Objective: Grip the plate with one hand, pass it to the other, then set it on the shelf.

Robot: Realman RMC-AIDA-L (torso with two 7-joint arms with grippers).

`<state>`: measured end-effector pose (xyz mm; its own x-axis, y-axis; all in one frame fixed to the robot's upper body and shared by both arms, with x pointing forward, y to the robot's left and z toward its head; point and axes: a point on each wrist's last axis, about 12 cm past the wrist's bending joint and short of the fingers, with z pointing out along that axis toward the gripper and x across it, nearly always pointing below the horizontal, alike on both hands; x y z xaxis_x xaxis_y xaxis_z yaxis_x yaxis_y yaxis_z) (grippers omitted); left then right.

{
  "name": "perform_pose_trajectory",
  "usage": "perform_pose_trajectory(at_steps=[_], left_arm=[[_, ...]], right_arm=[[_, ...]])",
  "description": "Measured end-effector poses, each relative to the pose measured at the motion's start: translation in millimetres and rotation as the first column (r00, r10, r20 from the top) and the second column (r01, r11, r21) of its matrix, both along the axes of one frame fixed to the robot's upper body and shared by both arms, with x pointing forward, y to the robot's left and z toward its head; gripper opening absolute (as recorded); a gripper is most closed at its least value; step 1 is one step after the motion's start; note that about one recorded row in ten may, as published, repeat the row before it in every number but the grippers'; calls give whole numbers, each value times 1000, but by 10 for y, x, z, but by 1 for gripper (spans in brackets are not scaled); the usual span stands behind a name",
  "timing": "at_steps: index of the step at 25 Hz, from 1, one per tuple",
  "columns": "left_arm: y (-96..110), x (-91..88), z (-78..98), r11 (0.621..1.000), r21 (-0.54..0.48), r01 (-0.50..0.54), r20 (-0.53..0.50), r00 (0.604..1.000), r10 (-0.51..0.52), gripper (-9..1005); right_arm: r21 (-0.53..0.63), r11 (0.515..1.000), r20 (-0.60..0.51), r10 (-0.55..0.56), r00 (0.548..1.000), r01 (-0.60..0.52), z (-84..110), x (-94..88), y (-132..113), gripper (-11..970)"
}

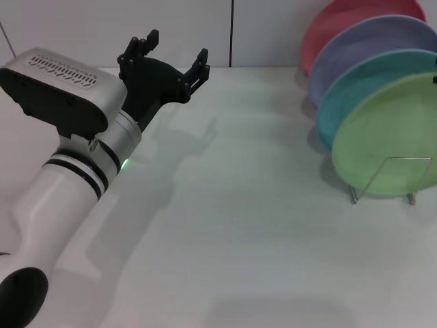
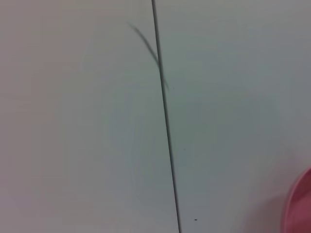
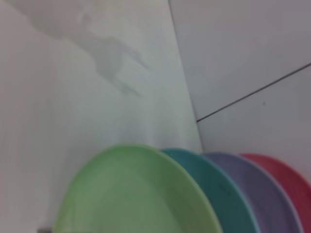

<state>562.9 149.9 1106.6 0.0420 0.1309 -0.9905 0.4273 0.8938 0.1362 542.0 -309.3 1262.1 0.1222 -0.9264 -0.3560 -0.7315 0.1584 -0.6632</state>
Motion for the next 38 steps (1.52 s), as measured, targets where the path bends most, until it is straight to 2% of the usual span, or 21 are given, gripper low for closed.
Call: perform_pose_trajectory(at_steps=[1,6,9,13,15,17,18,19,20,22,24,26,28,29,30,32,33,34,35,36,38], left_arm=[[-1,6,-3,1000,1,1,-1,1000,-1,837],[7,20,-20,1000,9,1,-5,1000,-1,836],[8,22,-22,1000,15,3,-3,1000,-3,836],[12,21,-26,1000,19,5,-2,1000,-5,837],[14,14,-31,1000,20,6,-2,1000,-6,837],[20,5,-30,1000,19,4,2,1000,-4,837],[20,5,-30,1000,19,4,2,1000,-4,836],[45,1,-23,1000,19,-5,18,1000,5,836],[45,1,-23,1000,19,-5,18,1000,5,836],[141,-9,-29,999,3,-42,41,998,41,836],[233,-6,-39,997,-9,-76,55,996,76,835],[286,-4,-53,995,-14,-95,62,993,96,835],[364,-9,-88,992,-19,-124,80,989,125,834],[540,-72,-199,983,-39,-181,130,974,184,834],[576,-88,-229,981,-46,-190,133,972,195,834],[677,-121,-304,974,-86,-210,128,967,220,833],[721,-129,-333,970,-113,-217,118,966,230,833],[851,-135,-421,958,-156,-240,91,962,256,833],[851,-135,-421,958,-156,-240,91,962,256,833],[897,-133,-453,955,-164,-247,85,961,263,833],[1007,-142,-528,950,-174,-260,78,958,276,833]], right_arm=[[1,1000,-13,-10,1000,10,-3,-7,2,56],[31,999,-57,-37,998,39,15,-54,28,310],[105,993,-81,-40,996,48,89,-102,97,451],[144,988,-107,-45,993,60,123,-140,144,521],[201,977,-112,-54,992,76,164,-152,169,557],[320,944,-61,-61,996,77,272,-160,165,592],[391,918,-9,-76,997,74,345,-165,126,609],[531,846,102,-122,987,50,477,-192,1,627],[531,846,102,-122,987,50,477,-192,1,628],[681,732,181,-204,962,27,515,-267,-246,630],[810,586,220,-275,936,-18,418,-375,-530,633],[912,400,246,-356,901,-91,184,-527,-861,635],[953,233,282,-459,842,-192,-165,-713,-1167,637],[945,148,319,-608,727,-291,-637,-959,-1399,639],[945,148,319,-608,727,-291,-637,-959,-1399,640],[915,143,348,-750,563,-376,-1065,-1232,-1469,642],[907,156,350,-797,492,-392,-1207,-1334,-1467,643],[911,176,319,-873,370,-372,-1473,-1494,-1427,644],[911,176,319,-873,370,-372,-1473,-1494,-1427,646],[920,173,297,-894,336,-353,-1569,-1541,-1400,647],[942,137,234,-922,310,-305,-1732,-1599,-1352,649]])
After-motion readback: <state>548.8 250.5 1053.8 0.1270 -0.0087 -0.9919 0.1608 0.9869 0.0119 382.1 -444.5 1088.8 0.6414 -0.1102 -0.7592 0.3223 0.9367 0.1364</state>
